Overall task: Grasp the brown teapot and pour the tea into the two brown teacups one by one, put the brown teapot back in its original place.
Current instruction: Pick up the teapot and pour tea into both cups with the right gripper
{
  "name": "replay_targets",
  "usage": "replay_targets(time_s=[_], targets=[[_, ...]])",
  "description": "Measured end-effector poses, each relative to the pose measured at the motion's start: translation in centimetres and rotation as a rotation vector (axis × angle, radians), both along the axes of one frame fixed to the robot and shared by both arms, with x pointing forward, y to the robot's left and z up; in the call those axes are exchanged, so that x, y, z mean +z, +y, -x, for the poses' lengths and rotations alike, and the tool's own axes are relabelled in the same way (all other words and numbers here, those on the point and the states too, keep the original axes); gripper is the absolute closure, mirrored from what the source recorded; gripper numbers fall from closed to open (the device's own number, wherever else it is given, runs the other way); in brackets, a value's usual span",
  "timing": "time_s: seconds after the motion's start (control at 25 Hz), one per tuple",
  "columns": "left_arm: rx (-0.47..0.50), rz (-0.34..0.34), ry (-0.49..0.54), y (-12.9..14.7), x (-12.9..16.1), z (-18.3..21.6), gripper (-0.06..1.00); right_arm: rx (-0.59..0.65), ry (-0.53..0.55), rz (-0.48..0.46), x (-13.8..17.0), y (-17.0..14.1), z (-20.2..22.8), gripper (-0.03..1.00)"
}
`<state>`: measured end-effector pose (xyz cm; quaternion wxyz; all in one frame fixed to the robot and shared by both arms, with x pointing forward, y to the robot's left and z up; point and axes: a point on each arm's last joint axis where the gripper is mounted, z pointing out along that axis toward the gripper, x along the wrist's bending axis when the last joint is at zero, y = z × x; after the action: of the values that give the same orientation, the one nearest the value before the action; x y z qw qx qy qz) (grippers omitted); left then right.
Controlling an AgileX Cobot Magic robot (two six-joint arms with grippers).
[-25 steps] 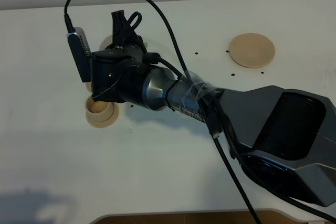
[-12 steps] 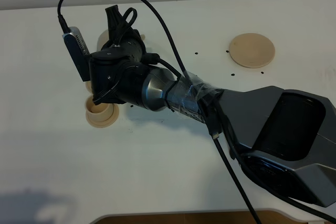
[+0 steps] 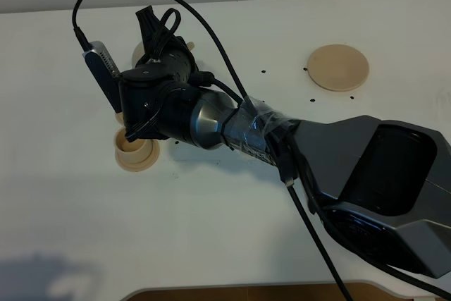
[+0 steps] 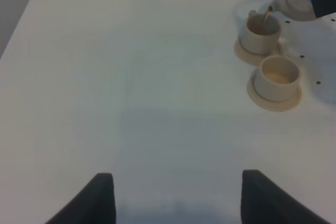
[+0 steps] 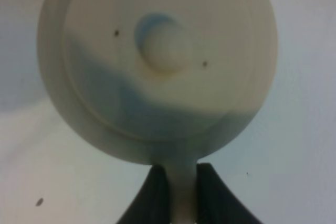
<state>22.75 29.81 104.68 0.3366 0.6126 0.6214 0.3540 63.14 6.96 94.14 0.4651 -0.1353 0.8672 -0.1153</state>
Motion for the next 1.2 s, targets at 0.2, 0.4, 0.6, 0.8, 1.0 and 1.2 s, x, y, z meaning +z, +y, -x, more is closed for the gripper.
replay_targets(time_s=[0.2, 0.4, 0.6, 0.8, 1.0, 1.2], targets=[[0.0, 0.0, 0.0, 0.0, 0.0, 0.0, 0.39, 0.016, -0.003, 0.026, 0.0, 0.0, 0.0, 0.85], [0.0, 0.0, 0.0, 0.0, 0.0, 0.0, 0.39, 0.026, -0.022, 0.04, 0.2, 0.0, -0.2, 0.85], [0.0, 0.0, 0.0, 0.0, 0.0, 0.0, 0.39, 0.023, -0.031, 0.045, 0.3, -0.5, -0.7, 0.85], [0.0, 0.0, 0.0, 0.0, 0.0, 0.0, 0.39, 0.019, -0.036, 0.05, 0.3, -0.9, -1.1, 0.85], [0.001, -0.001, 0.0, 0.0, 0.0, 0.0, 0.39, 0.021, -0.047, 0.062, 0.4, -1.0, -1.3, 0.85], [0.001, -0.001, 0.0, 0.0, 0.0, 0.0, 0.39, 0.035, -0.046, 0.084, 0.4, -1.0, -1.3, 0.85]])
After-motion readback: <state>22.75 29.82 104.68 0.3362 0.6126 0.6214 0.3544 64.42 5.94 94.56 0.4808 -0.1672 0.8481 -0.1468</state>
